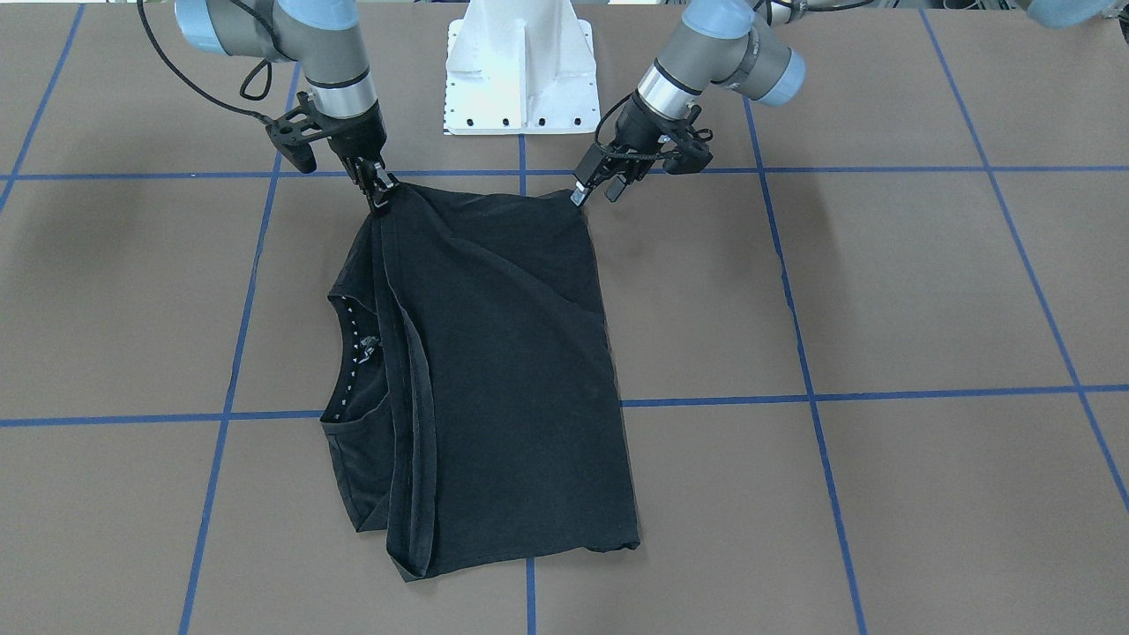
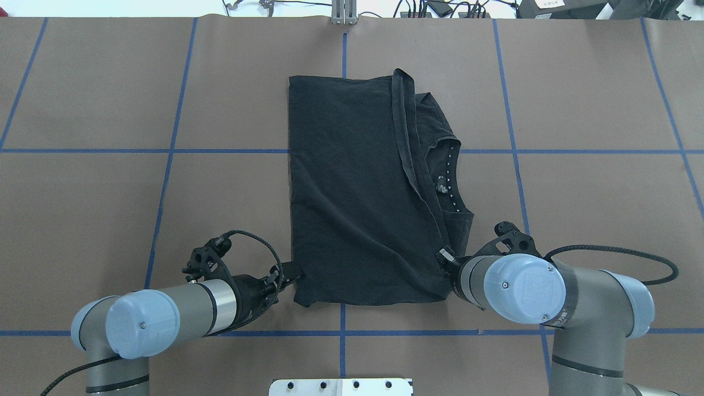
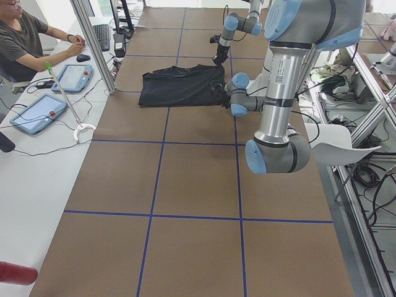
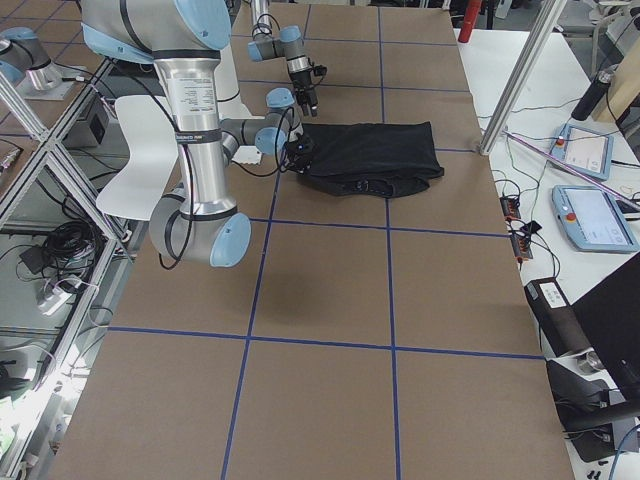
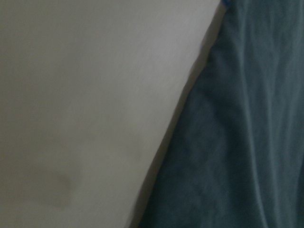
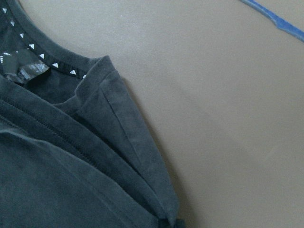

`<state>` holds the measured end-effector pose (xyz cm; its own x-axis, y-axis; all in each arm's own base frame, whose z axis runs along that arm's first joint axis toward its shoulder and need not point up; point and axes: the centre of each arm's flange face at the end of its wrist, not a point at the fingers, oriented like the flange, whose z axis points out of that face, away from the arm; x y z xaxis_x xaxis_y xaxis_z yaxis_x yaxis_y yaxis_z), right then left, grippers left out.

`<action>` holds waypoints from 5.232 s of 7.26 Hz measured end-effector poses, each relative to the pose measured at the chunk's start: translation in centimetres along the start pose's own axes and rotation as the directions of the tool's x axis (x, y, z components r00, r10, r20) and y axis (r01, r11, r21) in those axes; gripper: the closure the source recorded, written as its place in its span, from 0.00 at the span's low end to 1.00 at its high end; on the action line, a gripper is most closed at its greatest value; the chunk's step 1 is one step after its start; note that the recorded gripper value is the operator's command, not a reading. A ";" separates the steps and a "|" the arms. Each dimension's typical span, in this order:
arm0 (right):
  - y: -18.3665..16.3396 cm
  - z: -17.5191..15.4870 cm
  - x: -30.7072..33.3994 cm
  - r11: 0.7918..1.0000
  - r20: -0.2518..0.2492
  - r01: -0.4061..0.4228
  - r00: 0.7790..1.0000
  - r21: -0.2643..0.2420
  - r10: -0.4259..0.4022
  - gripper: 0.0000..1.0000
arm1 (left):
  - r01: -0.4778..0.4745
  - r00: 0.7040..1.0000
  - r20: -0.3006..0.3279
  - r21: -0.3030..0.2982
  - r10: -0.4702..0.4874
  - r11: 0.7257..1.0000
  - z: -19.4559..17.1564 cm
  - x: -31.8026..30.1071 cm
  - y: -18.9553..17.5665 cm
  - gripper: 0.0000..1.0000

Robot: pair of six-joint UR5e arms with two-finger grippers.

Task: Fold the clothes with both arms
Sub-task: 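Lower the left gripper to the other near corner of the shirt, then grasp both near corners and fold them up over the shirt's far half, then lay the folded edge down and open both grippers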

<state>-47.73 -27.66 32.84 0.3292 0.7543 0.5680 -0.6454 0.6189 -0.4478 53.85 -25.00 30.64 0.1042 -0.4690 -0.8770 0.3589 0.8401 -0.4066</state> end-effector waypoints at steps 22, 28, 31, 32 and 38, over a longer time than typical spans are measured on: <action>0.5 -7.1 1.5 0.993 0.042 0.001 0.999 -0.115 0.003 1.00 | 0.091 0.995 -0.034 -0.038 -0.092 0.995 -9.0 5.7 2.9 1.00; -13.8 -5.6 -14.1 0.983 0.031 -0.147 0.988 -0.113 0.151 1.00 | 0.086 0.995 -0.069 0.189 -0.074 0.978 -5.6 15.9 -15.6 1.00; -18.9 -1.7 -22.5 0.989 -0.010 -0.129 0.992 -0.068 0.129 1.00 | 0.079 0.996 -0.054 0.283 -0.066 0.956 -1.3 20.1 -22.6 1.00; -20.0 -0.6 -24.1 0.992 -0.026 -0.119 0.993 -0.052 0.118 1.00 | 0.073 0.997 -0.058 0.300 -0.059 0.951 0.3 20.7 -24.6 1.00; -23.7 3.9 -33.7 0.997 -0.016 -0.073 0.997 -0.012 0.073 0.00 | -0.073 0.997 0.000 0.383 0.079 0.921 3.9 20.3 -33.0 0.02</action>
<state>-46.18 -68.57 26.99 0.2923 0.8010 0.5225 -0.6592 0.5646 -0.4967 47.74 -63.29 27.27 0.1327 -0.4009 -0.9065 0.6783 0.7035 -0.2119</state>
